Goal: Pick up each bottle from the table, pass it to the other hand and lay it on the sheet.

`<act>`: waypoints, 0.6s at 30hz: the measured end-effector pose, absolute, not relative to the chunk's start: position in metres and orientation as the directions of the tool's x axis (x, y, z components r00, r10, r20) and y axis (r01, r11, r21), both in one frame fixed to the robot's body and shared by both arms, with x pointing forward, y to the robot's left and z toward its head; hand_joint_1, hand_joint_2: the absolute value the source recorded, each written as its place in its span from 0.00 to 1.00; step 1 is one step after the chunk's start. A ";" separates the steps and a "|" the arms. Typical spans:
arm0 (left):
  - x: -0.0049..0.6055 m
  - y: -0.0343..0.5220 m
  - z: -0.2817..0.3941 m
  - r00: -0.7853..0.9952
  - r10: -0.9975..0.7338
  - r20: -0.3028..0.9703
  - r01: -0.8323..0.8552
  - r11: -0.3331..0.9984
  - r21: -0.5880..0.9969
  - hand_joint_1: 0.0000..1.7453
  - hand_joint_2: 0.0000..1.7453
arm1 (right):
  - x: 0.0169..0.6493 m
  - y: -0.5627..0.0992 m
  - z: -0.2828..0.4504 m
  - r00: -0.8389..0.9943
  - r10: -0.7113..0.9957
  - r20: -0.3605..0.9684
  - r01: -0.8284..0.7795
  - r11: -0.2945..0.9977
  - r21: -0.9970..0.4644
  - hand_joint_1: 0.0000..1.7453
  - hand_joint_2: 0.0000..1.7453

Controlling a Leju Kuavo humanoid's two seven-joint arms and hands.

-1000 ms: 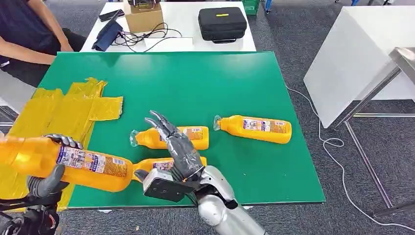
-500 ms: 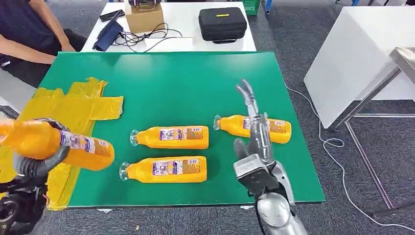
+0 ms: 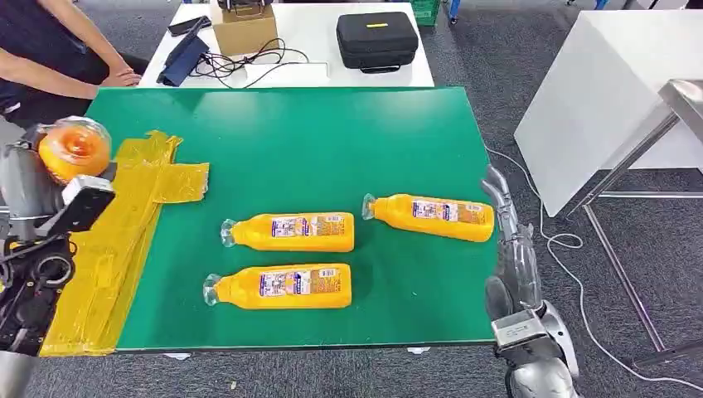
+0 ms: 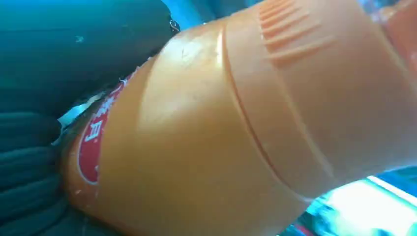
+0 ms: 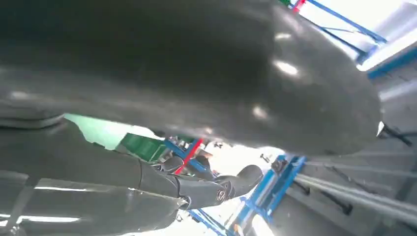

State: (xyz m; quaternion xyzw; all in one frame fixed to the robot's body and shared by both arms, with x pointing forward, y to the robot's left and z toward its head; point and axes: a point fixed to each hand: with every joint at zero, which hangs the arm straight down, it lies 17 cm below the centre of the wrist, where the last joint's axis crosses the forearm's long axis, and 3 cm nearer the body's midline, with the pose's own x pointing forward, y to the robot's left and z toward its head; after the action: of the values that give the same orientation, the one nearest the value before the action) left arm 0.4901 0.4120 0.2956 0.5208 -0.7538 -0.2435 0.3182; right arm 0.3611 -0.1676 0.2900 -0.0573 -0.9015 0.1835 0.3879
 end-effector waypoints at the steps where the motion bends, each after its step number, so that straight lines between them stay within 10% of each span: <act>1: 0.491 0.408 0.290 -0.237 -0.951 0.198 -0.628 0.306 0.715 1.00 1.00 | 0.361 -0.168 0.288 -0.688 0.255 0.679 -0.038 0.922 -0.385 0.00 0.00; 18: 0.495 0.394 0.119 -0.059 -0.997 -0.059 -0.347 -0.035 0.937 1.00 1.00 | 0.345 -0.179 0.252 -0.640 0.309 0.704 -0.063 0.891 -0.449 0.00 0.00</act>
State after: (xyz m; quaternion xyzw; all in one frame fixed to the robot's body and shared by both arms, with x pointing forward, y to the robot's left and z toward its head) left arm 0.4952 0.3939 0.1195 0.5745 -0.5849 -0.4328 0.3749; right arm 0.3445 -0.1786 0.2522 -0.0702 -0.8777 0.2224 0.4187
